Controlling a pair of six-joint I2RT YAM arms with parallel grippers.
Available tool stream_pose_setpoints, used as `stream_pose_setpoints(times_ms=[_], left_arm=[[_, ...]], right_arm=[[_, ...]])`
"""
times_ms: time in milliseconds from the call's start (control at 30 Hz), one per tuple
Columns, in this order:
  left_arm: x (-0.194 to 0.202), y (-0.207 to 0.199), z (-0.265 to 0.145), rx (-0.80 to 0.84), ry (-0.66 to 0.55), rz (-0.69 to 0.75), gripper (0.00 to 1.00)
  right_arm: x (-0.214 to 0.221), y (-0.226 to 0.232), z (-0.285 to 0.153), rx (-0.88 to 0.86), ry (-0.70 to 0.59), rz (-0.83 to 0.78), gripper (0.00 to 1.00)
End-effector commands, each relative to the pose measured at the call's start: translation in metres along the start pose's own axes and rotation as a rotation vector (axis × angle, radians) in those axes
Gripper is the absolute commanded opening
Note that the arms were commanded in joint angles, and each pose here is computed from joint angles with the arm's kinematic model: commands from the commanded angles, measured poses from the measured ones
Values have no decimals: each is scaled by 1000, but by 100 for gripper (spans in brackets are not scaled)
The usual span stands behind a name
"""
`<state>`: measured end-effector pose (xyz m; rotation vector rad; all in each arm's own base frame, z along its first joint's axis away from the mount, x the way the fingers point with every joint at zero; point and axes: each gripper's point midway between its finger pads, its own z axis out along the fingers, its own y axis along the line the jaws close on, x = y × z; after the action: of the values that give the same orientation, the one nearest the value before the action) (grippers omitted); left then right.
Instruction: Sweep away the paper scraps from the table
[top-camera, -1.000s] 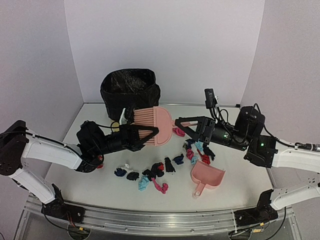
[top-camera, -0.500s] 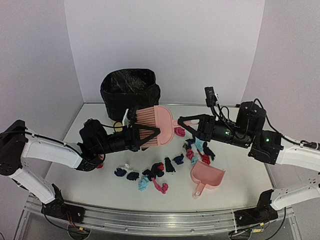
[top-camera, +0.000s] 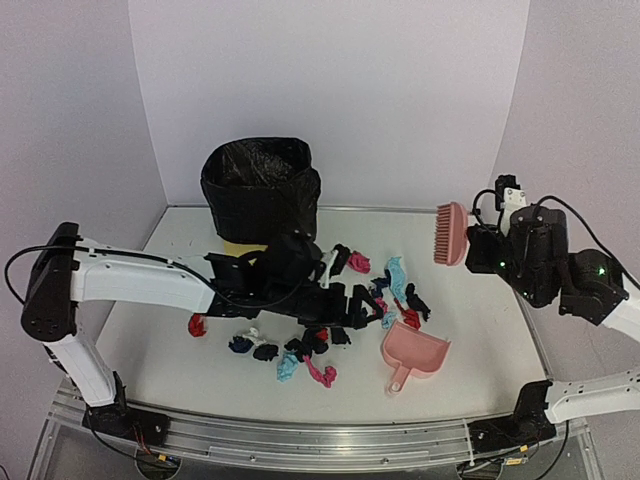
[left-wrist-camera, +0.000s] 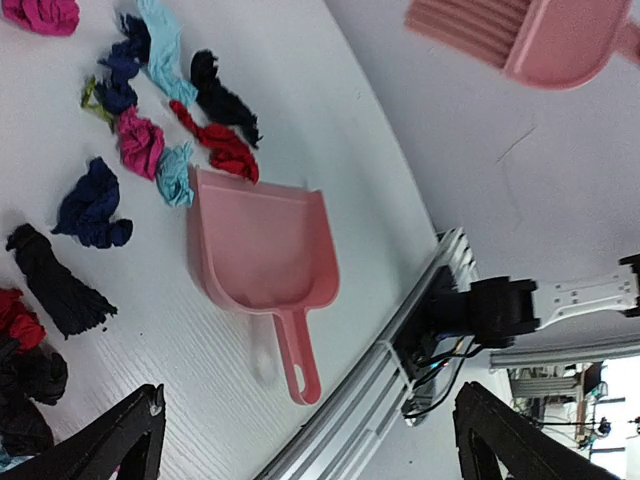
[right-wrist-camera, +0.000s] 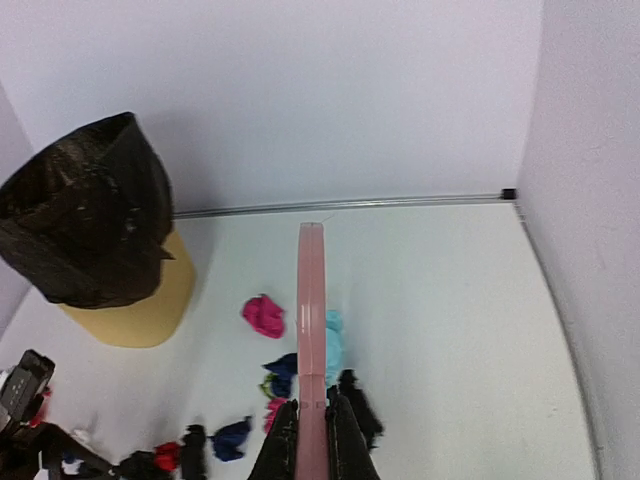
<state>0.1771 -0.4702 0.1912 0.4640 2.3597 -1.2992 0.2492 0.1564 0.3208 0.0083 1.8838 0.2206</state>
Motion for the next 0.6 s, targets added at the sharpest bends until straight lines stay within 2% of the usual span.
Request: stream_pose_setpoints(times_ms=[0,100,333,567], left_arm=[[58,15,38,-255,232,170,99],[77,12,63,-364,286,258,99],[103,-5,101,-350,356,324,99],[110,7,123,-385,379,339,97]], right_arm=[[-13,-60,-21,260,-56,-144,0],[-7,-69,-27,259,-53,-149,0],[-3,-83,-38,251,-60,-140,0],[2,-84,-39,232,-47,-153,0]])
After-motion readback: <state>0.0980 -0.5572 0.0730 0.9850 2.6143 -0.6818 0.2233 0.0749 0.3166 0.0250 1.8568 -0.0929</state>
